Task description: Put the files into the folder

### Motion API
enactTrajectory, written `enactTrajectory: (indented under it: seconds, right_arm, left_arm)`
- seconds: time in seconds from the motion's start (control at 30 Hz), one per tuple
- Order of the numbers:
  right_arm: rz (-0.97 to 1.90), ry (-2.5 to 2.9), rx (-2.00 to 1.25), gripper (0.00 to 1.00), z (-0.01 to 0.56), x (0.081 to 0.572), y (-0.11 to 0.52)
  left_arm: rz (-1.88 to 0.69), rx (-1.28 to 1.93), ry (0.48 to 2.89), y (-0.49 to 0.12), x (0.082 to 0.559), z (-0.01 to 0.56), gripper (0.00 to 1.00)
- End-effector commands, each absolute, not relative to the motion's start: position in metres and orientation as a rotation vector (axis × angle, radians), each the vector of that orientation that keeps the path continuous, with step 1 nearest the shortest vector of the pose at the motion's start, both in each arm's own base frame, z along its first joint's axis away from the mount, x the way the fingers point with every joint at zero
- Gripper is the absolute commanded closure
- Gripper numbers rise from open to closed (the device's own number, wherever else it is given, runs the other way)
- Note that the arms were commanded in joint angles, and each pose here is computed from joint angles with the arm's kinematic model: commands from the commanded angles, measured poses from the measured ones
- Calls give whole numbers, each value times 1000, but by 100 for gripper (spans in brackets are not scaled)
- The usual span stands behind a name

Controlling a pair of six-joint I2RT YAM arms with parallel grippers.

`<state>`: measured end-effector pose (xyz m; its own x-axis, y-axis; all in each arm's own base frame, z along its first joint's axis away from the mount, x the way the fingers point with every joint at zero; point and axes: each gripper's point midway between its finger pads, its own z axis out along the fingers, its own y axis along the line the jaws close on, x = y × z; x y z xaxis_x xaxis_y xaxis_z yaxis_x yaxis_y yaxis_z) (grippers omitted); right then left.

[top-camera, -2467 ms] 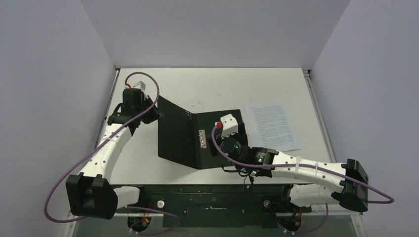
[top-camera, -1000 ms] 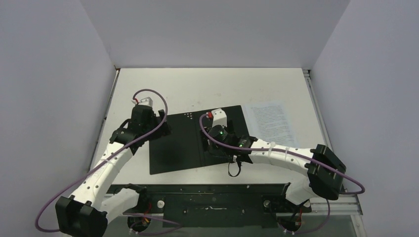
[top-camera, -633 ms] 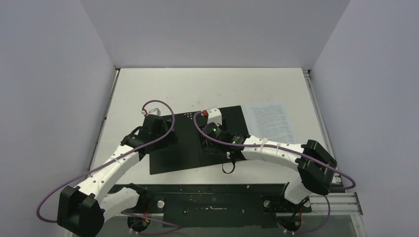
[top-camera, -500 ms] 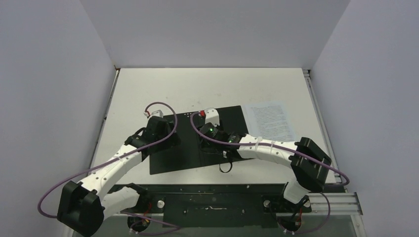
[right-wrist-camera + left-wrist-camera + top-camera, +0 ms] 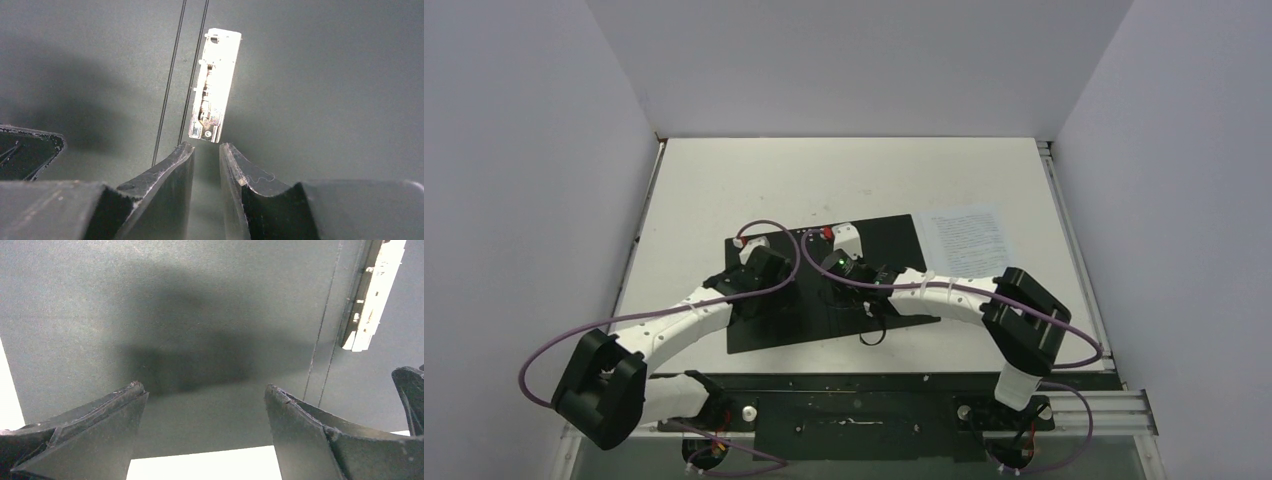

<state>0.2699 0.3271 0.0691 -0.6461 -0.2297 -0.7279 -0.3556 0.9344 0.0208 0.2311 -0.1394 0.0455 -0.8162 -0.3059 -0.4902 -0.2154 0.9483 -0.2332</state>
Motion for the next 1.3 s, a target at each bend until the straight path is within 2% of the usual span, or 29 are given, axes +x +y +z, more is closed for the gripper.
enactTrajectory:
  seconds: [0.0,1.27]
  right_arm:
    - [279,2262,-353,74,84,284,344]
    - [290,2334,-350,92,46,286,353]
  left_arm:
    - [-224,-400,2514,-142,242,48,13]
    - [-119,-514,2555,-122,222,25,12]
